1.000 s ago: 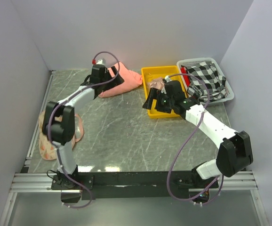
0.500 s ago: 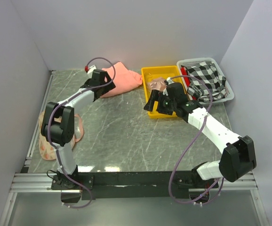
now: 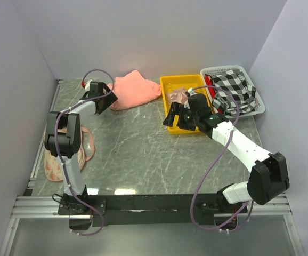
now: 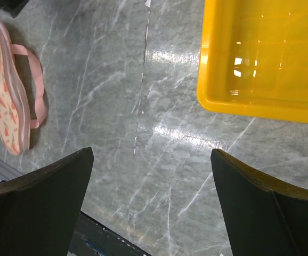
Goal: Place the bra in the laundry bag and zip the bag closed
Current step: Adjust the distractor at the center of the board.
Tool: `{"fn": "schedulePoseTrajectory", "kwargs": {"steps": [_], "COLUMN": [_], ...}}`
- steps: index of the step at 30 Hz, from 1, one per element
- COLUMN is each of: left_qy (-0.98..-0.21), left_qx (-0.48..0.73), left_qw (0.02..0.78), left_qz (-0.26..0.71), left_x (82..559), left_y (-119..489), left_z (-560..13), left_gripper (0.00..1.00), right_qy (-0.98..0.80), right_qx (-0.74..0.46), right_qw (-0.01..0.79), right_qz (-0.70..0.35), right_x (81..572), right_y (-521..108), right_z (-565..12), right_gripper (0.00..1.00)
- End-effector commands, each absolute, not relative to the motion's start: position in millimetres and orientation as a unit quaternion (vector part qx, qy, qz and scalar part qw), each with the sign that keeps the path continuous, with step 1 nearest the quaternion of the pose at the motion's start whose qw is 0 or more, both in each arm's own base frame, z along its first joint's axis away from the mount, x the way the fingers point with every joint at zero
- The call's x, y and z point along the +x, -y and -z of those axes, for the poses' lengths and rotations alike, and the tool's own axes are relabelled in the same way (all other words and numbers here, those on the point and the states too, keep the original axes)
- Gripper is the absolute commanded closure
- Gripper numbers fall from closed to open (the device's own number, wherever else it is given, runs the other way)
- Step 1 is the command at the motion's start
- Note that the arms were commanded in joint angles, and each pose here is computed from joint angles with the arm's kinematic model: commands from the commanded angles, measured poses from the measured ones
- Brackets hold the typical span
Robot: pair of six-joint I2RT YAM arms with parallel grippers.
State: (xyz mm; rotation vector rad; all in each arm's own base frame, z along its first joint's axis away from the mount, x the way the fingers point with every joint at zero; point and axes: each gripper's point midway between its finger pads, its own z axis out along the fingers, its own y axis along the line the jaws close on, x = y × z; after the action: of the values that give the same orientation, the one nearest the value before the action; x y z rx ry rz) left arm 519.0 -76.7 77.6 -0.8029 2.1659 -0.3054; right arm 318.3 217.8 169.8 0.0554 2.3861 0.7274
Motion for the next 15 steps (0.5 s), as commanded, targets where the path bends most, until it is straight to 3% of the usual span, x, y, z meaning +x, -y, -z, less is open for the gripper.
{"fn": "schedulePoseTrajectory", "kwargs": {"steps": [1, 12, 15], "left_qy": [-0.846, -0.801, -0.808], "left_qx": [-0.281, -0.196, -0.197], "left_qw": [0.386, 0.435, 0.418], "left_qz": [0.238, 0.362, 0.365], "left_x": [538, 536, 540], "left_y": [98, 118, 121], "left_z": [-82, -107, -97], "left_gripper": [0.04, 0.03, 0.03], "right_qy": [-0.905, -0.911, -0.912], "right_qx": [0.013, 0.016, 0.014], "right_qw": [0.329, 0.324, 0.323], "right_qz": [-0.269, -0.256, -0.251], "right_x": [321, 321, 321], "right_y": [-215, -212, -210], "right_z": [-174, -167, -166], "right_gripper": [0.00, 0.00, 0.00]}}
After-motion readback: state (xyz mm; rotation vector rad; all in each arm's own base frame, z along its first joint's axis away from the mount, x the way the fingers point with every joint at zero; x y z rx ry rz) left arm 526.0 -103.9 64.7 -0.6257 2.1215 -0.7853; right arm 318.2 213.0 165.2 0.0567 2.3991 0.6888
